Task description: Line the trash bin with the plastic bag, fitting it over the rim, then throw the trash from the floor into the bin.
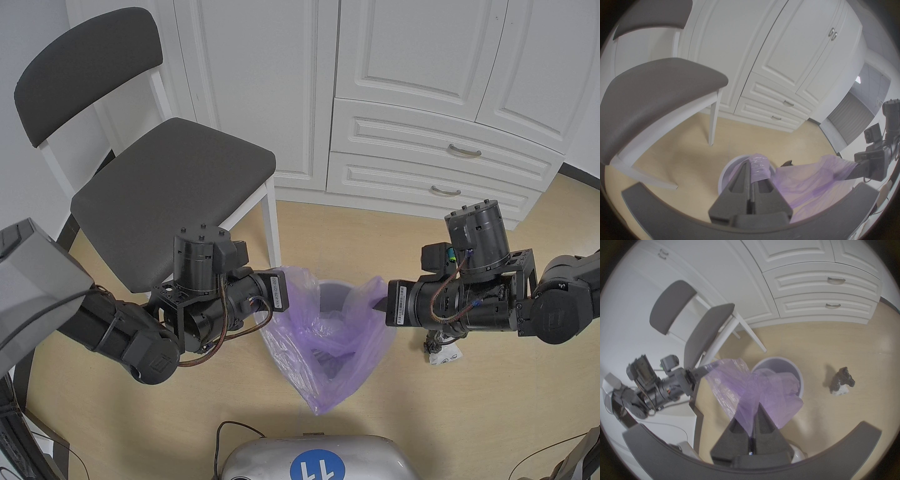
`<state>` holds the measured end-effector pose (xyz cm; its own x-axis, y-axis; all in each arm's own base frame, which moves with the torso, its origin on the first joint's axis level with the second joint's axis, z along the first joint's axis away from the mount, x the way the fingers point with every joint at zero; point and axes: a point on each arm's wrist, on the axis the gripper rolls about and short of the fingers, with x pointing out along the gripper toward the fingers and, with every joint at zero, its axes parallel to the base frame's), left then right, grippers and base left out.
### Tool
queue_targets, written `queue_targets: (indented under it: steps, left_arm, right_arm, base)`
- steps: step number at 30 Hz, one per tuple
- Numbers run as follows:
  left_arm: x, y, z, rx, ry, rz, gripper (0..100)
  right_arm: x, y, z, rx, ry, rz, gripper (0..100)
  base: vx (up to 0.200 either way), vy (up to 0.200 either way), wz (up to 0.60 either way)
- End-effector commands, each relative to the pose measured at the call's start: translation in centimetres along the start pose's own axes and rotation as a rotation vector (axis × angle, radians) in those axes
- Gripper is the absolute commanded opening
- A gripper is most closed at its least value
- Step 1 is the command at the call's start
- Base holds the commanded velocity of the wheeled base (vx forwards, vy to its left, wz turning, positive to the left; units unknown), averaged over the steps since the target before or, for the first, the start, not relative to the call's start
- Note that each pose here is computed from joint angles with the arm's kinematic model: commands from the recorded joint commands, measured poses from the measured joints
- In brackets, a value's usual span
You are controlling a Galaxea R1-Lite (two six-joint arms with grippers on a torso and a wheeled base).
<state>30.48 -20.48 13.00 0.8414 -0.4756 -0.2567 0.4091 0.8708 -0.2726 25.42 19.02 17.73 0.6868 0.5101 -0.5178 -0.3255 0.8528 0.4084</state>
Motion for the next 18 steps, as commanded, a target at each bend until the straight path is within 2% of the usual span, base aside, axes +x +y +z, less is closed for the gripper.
queue_targets:
  steps: [1,6,13,15,18]
  left_arm:
    - [1.5,0.3,-1.3,-0.012,-0.021,-0.005,0]
    - [2.4,0.4,-2.5,-0.011,-0.003,-0.004,0]
    - [2.2,0.3,-2.4,-0.011,-0.005,-0.008,0]
    - [2.0,0.1,-2.2,-0.012,-0.013,-0.013,0]
    - [1.3,-0.4,-1.5,-0.012,-0.032,-0.029,0]
  right_arm:
    - [1.5,-0.7,-0.1,0.038,-0.026,-0.009,0]
    - [2.1,-1.4,-0.3,0.042,-0.008,-0.025,0]
    - [3.5,-2.1,-0.5,0.059,0.01,-0.039,0]
    - [3.9,-2.1,-0.5,0.069,0.012,-0.019,0]
    - [4.3,-2.0,-0.4,0.128,0.001,0.029,0]
  base:
    - [0.0,0.0,0.0]
    - [0.0,0.0,0.0]
    - [0.0,0.0,0.0]
    - [0.0,0.0,0.0]
    - [0.0,0.0,0.0]
